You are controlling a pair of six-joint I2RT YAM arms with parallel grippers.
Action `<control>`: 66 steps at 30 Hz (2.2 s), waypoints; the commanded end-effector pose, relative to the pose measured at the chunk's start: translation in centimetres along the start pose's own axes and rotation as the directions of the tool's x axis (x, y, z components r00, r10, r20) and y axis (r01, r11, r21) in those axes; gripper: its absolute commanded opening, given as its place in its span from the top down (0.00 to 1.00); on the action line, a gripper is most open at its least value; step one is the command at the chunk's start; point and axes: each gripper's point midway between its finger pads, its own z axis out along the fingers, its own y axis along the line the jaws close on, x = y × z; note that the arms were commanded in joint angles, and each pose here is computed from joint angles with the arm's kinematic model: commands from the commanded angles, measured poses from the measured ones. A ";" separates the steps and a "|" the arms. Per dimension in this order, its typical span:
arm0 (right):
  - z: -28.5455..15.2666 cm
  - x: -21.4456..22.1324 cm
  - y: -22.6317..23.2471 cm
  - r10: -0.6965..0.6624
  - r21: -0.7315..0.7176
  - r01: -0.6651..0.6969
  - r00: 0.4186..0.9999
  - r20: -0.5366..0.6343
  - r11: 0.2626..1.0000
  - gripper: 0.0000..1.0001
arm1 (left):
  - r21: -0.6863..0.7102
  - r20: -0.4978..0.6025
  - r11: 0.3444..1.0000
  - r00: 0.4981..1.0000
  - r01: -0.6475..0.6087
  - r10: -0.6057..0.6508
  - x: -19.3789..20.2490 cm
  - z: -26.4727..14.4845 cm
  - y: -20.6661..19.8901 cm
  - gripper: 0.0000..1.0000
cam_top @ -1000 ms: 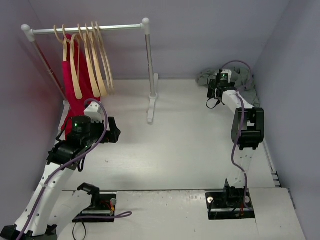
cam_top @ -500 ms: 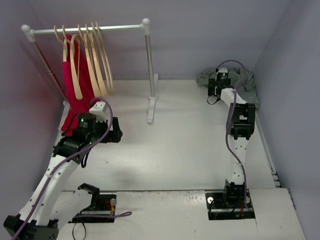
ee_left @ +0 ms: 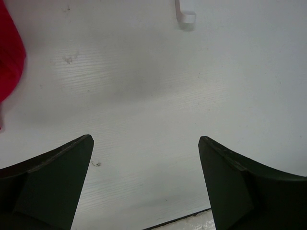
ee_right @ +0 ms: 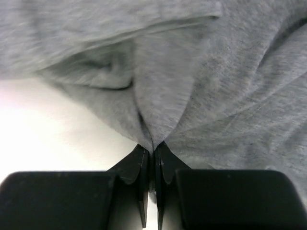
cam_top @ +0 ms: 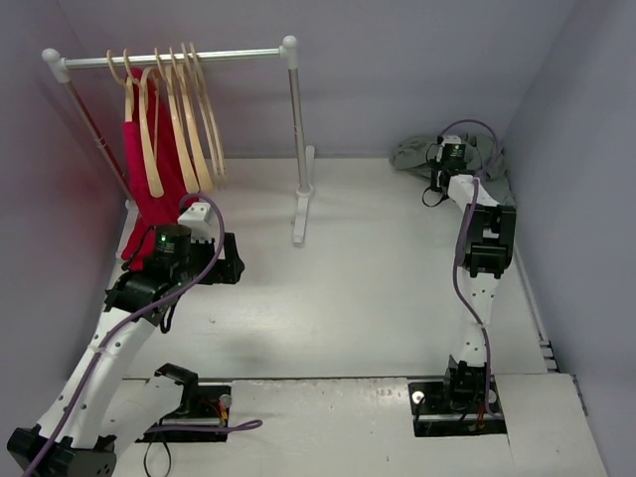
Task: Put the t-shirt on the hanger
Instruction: Move the T-shirt to the center of the board.
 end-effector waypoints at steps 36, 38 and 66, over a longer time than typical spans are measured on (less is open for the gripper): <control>-64.2 -18.4 20.8 0.358 -0.775 0.475 0.698 0.621 0.417 1.00 | 0.212 0.370 0.970 0.929 -0.119 0.033 -11.0 -10.3 -5.9 0.13; -60.8 -16.3 22.0 0.335 -0.823 0.391 0.775 0.536 0.412 1.00 | 0.228 0.356 0.966 0.934 -0.119 0.031 -10.5 -10.1 -6.0 0.13; -42.9 9.1 25.7 0.074 -0.598 -0.043 0.997 0.027 0.800 0.36 | 0.294 -0.058 0.955 0.998 0.030 -0.014 -4.2 5.7 -7.6 0.15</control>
